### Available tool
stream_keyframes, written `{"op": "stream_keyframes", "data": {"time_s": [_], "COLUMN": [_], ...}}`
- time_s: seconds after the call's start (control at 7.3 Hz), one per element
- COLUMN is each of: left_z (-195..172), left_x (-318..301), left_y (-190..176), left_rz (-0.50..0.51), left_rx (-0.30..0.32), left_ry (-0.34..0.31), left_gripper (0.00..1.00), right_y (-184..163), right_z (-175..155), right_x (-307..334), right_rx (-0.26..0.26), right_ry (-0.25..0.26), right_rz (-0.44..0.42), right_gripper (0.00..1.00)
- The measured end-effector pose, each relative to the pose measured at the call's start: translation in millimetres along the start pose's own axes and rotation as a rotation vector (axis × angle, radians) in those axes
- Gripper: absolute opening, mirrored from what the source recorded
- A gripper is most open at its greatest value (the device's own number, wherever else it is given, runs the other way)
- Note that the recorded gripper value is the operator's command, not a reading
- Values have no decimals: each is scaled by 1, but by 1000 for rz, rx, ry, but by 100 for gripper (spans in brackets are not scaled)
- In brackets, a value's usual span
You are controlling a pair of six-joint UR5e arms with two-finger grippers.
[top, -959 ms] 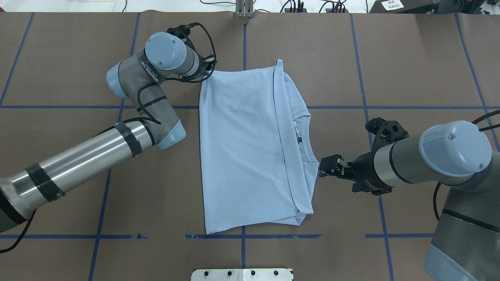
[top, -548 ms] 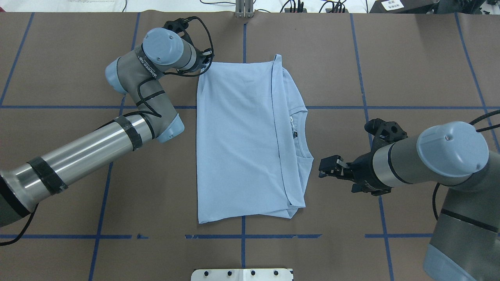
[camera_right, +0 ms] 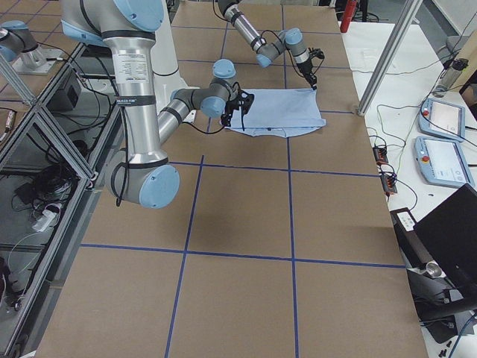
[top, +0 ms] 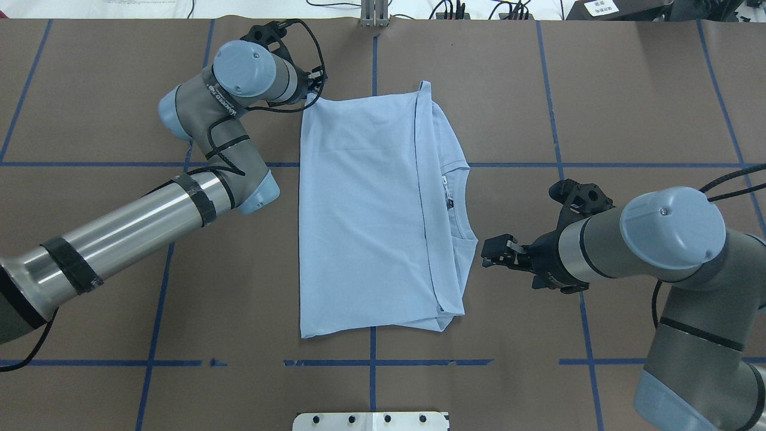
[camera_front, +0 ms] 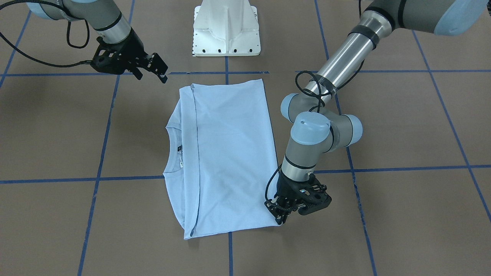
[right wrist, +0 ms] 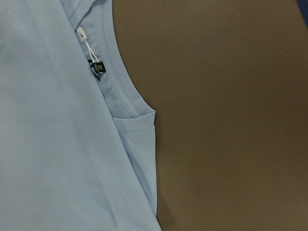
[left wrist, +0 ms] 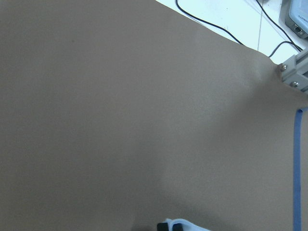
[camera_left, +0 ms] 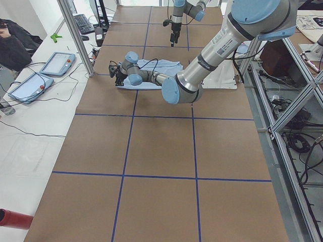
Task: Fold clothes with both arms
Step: 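Move the right gripper along the shirt's side edge toward the robot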
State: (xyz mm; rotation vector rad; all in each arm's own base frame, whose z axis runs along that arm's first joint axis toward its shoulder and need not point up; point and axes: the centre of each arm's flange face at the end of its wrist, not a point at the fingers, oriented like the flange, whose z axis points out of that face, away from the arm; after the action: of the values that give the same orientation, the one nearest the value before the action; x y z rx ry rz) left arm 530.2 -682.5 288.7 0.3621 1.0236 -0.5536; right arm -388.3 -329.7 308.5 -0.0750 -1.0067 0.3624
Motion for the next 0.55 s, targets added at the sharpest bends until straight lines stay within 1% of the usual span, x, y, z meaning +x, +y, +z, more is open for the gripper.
{"op": "stream_keyframes", "data": {"time_s": [0.14,0.27,0.41,0.55], "left_z": [-8,-19,-36,-56], "left_x": [2,4,1,-12], "left_y": [-12,-19,-20,-17], "left_rz": [14,23,29,32], "left_rx": [-23,-56,-77,-86], "left_ry": [-2,-22,-40,-47], "left_gripper": [100,100,100,100], "right_y": [-3,-6,-6,-2], "right_z": [5,14,21,26], "right_x": [-1,-8,-19,-36], "right_rx": [22,46,74,88], "right_ry": [7,13,27,55], "right_rz": [-38,-95,-172,-255], "right_gripper": [100,100,100,100]}}
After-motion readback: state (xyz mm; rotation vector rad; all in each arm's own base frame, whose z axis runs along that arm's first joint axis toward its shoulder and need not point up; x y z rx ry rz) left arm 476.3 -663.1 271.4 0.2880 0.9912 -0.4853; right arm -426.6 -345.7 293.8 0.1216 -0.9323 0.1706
